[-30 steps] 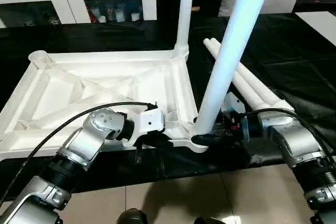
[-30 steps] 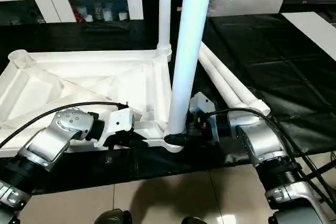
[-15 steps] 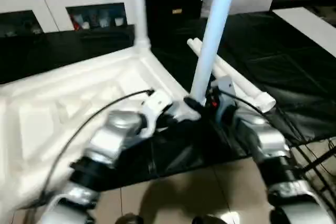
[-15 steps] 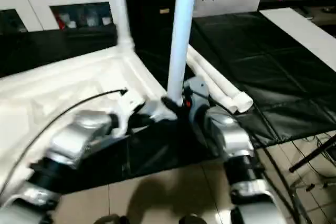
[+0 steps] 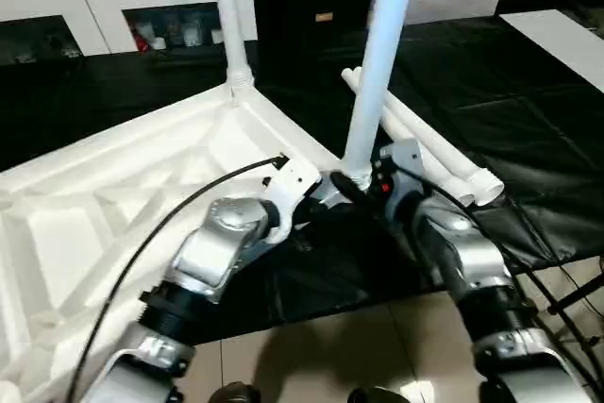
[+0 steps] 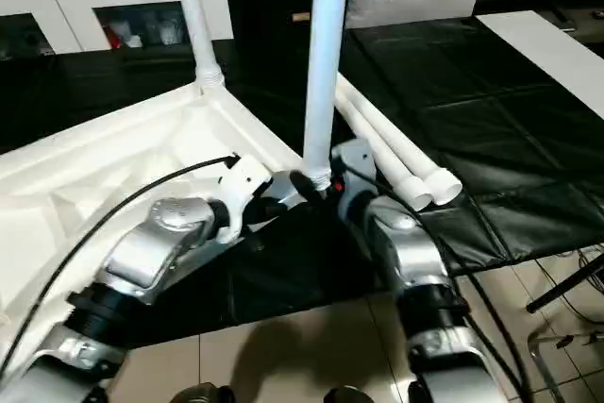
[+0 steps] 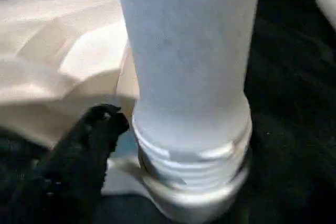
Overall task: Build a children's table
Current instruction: Rotate leg to tighten
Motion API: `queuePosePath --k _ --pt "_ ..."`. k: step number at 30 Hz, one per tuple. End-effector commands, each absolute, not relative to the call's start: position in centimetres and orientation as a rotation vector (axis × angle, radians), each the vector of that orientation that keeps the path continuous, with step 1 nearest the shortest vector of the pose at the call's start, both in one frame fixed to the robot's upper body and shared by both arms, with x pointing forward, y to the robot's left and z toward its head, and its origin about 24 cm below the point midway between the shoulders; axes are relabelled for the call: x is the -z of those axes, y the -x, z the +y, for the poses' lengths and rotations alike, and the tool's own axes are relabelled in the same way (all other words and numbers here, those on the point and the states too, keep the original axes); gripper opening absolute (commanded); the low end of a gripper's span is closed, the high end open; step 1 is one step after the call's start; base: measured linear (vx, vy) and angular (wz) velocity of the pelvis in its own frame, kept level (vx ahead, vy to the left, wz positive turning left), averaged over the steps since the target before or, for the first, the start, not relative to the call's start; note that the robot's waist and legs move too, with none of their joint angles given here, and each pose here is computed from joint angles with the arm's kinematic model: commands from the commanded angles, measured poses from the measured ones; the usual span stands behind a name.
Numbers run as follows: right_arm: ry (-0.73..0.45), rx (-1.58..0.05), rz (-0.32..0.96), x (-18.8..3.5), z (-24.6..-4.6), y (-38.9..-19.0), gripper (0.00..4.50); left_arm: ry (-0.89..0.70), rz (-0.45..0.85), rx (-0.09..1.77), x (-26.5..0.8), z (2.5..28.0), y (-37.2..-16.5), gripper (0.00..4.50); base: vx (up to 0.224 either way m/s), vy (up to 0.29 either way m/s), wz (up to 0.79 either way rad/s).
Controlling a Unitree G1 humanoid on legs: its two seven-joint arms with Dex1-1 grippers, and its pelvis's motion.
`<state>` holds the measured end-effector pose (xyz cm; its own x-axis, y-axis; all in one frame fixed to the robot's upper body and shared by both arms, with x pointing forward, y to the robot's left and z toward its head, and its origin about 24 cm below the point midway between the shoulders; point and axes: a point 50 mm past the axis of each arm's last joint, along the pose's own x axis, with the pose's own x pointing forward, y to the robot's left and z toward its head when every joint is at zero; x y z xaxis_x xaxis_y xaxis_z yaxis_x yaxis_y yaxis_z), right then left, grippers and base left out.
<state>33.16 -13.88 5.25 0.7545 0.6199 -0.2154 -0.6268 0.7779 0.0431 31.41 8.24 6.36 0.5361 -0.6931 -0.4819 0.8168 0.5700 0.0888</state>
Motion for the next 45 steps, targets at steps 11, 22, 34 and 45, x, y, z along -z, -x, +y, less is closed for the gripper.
queuePosePath --k 11,22,34,45 --pt "0.217 -1.013 0.181 -8.5 -17.8 -31.7 4.43 -0.488 0.425 1.23 -6.3 10.5 -30.6 0.0 0.0 0.0 0.0" --pt "0.314 -1.3 0.259 -8.4 -17.5 -30.2 4.43 -0.608 0.426 1.518 -6.4 11.1 -29.1 0.0 0.0 0.0 0.0" --pt "0.278 -1.36 0.303 -7.5 -16.6 -29.9 3.56 -0.614 0.415 1.547 -6.3 10.8 -29.3 0.0 0.0 0.0 0.0" --pt "0.144 -1.383 0.283 -7.5 -15.6 -29.4 2.71 -0.548 0.416 1.517 -6.4 10.9 -29.1 0.0 0.0 0.0 0.0"
